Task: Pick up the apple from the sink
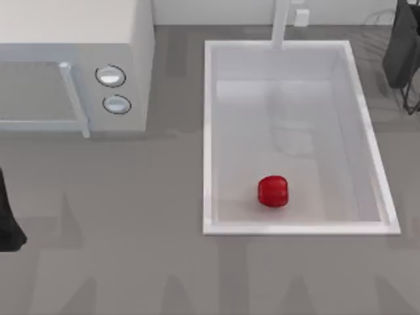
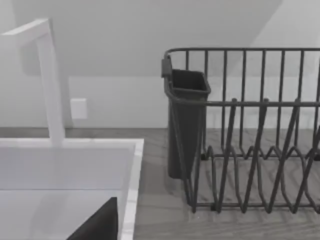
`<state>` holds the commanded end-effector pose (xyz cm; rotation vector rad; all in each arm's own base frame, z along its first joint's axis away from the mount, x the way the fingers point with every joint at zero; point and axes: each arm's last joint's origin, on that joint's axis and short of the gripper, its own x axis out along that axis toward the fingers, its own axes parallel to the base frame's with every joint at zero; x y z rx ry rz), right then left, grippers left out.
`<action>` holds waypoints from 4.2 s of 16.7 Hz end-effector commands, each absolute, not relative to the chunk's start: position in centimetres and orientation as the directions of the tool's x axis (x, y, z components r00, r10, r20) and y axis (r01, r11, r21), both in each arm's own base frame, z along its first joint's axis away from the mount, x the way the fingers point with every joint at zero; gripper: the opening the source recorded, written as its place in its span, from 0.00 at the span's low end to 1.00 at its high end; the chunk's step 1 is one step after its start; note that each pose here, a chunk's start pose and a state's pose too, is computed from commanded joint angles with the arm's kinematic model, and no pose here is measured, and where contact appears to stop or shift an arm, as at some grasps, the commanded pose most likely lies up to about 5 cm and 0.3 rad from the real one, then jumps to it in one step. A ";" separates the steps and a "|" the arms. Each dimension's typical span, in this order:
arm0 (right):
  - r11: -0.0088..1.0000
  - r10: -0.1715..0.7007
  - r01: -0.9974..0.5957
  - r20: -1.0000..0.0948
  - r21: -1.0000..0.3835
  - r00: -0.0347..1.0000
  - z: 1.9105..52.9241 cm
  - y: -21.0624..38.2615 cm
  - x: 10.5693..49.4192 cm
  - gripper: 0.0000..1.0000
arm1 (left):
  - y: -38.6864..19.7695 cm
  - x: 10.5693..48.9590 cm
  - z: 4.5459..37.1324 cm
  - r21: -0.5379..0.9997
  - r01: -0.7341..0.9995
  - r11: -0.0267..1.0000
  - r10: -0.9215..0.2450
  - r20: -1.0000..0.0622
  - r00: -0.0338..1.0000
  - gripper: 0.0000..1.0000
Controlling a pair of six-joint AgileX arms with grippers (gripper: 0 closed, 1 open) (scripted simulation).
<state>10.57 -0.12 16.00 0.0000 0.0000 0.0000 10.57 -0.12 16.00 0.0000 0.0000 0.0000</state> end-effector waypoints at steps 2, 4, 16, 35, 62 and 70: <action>1.000 0.000 0.000 0.000 0.000 1.000 16.0 -0.1 10.6 1.00 | -0.1 10.6 16.0 0.000 0.000 1.000 0.000 0.000 1.000 1.00; 1.000 0.000 0.000 0.000 0.000 1.000 16.0 -0.1 10.6 1.00 | -0.1 10.6 16.0 0.000 0.000 1.000 0.000 0.000 1.000 1.00; 1.000 0.000 0.000 0.000 0.000 1.000 16.0 -0.1 10.6 1.00 | -0.1 10.6 16.0 0.000 0.000 1.000 0.000 0.000 1.000 1.00; 0.986 0.120 -0.063 -0.404 0.152 0.907 23.6 1.8 14.1 1.00 | -0.1 10.6 16.0 0.000 0.000 1.000 0.000 0.000 1.000 1.00; 1.000 0.000 0.014 -1.000 0.000 0.000 15.8 22.5 38.7 1.00 | -0.1 10.6 16.0 0.000 0.000 1.000 0.000 0.000 1.000 1.00; 1.000 0.010 0.011 -1.000 0.010 0.017 4.9 23.0 39.3 1.00 | -0.1 10.6 16.0 0.000 0.000 1.000 0.000 0.000 1.000 1.00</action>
